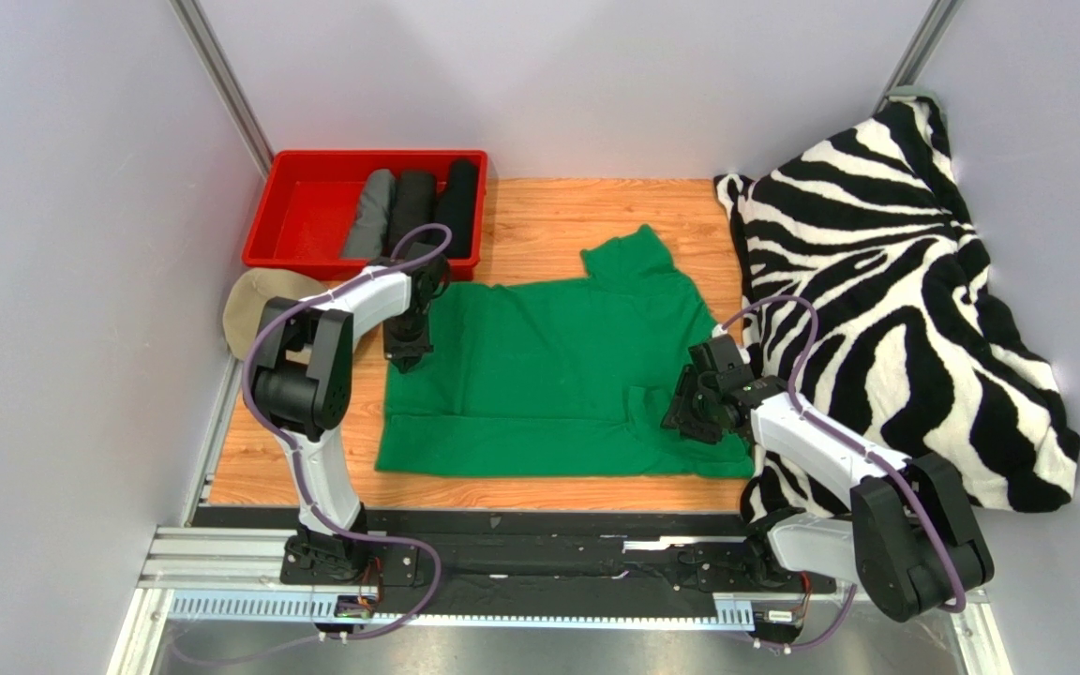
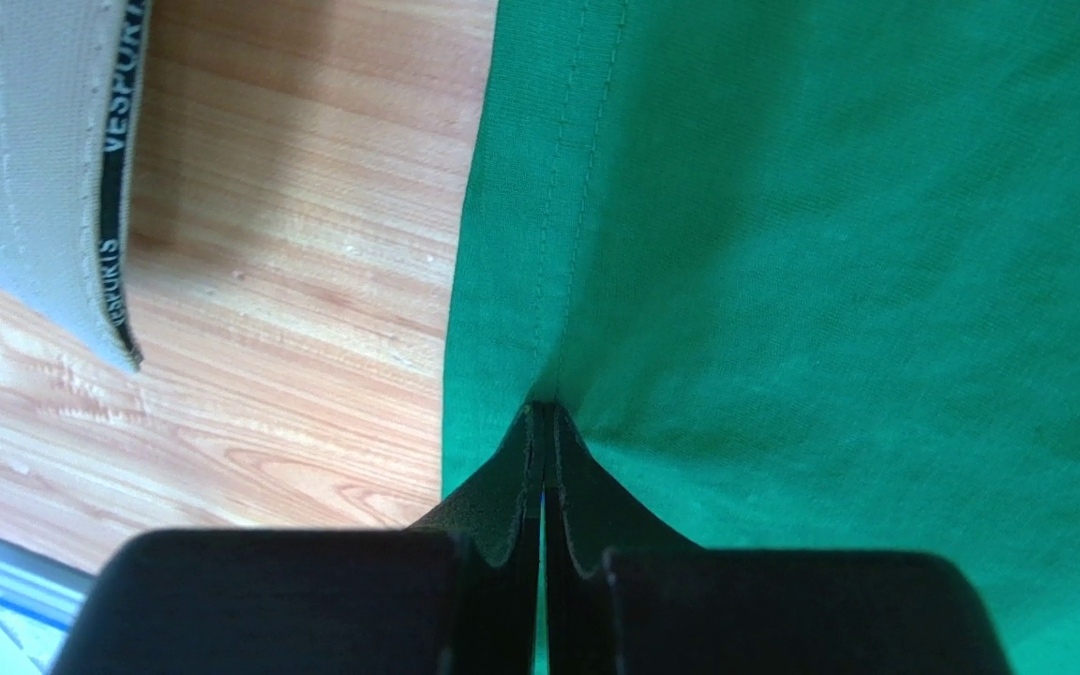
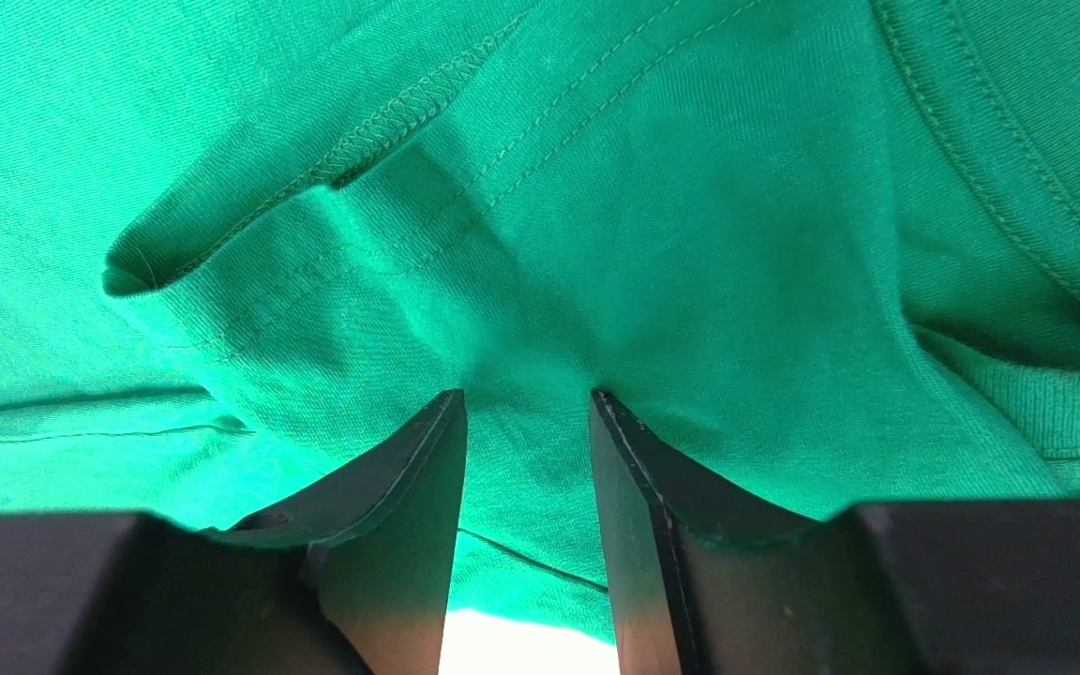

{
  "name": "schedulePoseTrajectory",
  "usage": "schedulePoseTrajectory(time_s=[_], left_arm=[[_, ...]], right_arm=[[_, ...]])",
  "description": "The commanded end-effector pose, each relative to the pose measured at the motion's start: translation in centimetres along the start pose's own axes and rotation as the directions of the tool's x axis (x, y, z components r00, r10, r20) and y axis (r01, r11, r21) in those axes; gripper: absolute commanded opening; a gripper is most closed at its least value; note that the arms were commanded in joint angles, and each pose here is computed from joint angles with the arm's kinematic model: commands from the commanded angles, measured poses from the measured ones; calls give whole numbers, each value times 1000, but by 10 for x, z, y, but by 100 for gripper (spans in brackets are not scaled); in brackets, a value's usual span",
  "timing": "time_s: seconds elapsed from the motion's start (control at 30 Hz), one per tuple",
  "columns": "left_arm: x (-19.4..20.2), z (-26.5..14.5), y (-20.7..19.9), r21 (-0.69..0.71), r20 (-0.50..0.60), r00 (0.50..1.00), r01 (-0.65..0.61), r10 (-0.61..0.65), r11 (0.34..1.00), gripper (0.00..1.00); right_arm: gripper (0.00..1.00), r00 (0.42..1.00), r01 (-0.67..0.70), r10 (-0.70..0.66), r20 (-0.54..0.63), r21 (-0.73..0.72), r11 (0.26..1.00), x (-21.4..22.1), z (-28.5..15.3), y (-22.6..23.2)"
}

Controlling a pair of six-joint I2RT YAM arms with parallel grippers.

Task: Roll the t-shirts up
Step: Fold the T-shirt at the center of the board.

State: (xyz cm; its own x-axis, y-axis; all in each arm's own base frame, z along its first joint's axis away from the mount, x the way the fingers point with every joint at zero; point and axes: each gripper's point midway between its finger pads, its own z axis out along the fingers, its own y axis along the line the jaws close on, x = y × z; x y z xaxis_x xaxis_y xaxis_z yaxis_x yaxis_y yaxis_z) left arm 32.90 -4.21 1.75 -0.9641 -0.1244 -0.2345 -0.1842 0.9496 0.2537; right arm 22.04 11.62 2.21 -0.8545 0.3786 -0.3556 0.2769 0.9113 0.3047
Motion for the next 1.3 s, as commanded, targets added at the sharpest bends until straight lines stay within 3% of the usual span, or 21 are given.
schedulePoseTrajectory(time_s=[0.0, 0.13, 0.17, 0.2, 0.3, 0.33, 0.47, 0.57, 0.7, 0.8, 0.87, 1.13, 1.27], left_arm=[[0, -2, 18, -54, -5, 1000, -1, 0, 999, 0], [-2, -3, 25, -20, -2, 1000, 22, -22, 1000, 2], [-3, -5, 24, -12, 2, 1000, 23, -23, 1000, 8], [-3, -10, 19, 29, 4, 1000, 24, -24, 999, 24], [-4, -32, 17, 92, 45, 996, 74, -78, 993, 46], [-7, -48, 19, 124, 87, 990, 96, -107, 988, 49], [22, -76, 25, 204, 93, 965, 222, -245, 953, 51], [64, -82, 23, 270, 32, 922, 364, -386, 891, 41], [127, -70, 25, 258, -90, 837, 543, -540, 799, 36], [147, -69, 33, 238, -97, 792, 606, -603, 759, 36], [150, -68, 41, 222, -66, 776, 624, -627, 749, 37], [165, -53, 37, 151, -132, 760, 650, -637, 745, 48], [168, -51, 44, 107, -117, 742, 670, -660, 735, 48]], right_arm=[[44, 1000, -2, 2, 21, -15, 1000, -5, -1, 3], [44, 1000, -2, 2, 25, -8, 1000, -5, -2, -1], [44, 1000, -2, 2, 26, -7, 1000, -6, -1, -1], [44, 1000, -1, 1, 23, -8, 1000, -5, -2, -1], [44, 1000, 4, -4, 24, -13, 1000, -7, -2, 1], [44, 1000, 7, -7, 27, -15, 1000, -8, -3, 2], [44, 999, 19, -18, 40, -26, 999, -16, -10, 9], [44, 998, 36, -35, 44, -20, 999, -22, -13, 11], [44, 998, 45, -44, 49, -20, 999, -28, -11, 16], [44, 999, 47, -46, 29, -15, 999, -27, -5, 17], [44, 998, 48, -48, 27, -14, 999, -28, -3, 18], [44, 999, 53, -53, 10, 14, 999, -29, 6, 13], [45, 999, 44, -44, 2, 21, 999, -28, 9, 8]])
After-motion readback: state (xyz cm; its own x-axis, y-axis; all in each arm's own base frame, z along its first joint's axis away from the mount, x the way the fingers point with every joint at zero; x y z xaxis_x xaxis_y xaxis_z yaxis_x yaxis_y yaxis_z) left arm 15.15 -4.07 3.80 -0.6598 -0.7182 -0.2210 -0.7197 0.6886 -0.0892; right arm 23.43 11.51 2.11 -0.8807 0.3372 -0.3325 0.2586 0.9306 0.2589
